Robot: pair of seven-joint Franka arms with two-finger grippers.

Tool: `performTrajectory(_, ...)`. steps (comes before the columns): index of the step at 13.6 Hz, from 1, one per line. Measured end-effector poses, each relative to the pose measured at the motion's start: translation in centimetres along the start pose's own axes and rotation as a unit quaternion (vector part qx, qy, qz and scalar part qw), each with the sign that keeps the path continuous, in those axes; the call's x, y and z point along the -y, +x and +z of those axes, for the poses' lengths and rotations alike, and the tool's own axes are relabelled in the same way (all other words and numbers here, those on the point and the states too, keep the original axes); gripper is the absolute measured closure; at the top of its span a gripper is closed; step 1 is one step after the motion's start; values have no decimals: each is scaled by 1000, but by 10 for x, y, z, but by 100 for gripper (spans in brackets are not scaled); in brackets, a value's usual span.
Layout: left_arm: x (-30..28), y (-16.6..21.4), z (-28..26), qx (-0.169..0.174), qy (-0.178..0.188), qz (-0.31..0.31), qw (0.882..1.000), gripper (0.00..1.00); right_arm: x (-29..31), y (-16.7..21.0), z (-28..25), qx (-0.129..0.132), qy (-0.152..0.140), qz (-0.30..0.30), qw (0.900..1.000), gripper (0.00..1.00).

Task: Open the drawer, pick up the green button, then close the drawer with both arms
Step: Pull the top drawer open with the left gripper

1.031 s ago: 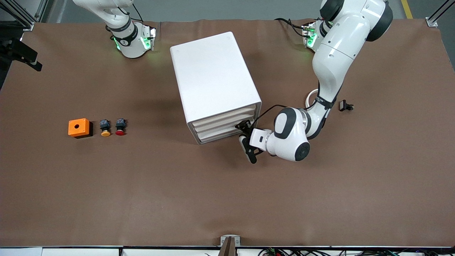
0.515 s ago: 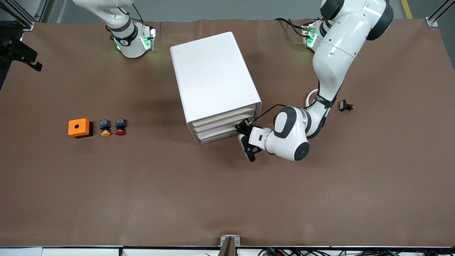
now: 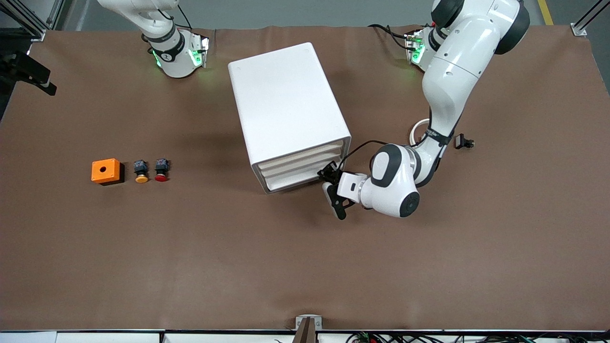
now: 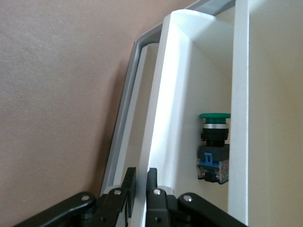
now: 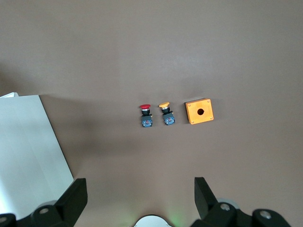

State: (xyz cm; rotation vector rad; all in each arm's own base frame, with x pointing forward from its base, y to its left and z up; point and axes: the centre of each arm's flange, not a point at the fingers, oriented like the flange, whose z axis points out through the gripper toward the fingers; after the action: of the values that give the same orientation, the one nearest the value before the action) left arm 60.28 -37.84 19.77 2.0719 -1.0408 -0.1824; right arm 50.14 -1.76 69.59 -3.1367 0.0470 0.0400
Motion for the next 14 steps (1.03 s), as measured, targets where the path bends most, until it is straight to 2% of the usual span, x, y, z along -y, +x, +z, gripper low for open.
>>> performTrajectory(8, 18, 2, -31, -33, 21, -2, 999, 87, -1, 0, 0, 0, 0, 1, 1000, 0)
performTrajectory(14, 35, 2, -55, -69, 54, -8, 996, 87, -1, 0, 0, 0, 0, 1, 1000, 0)
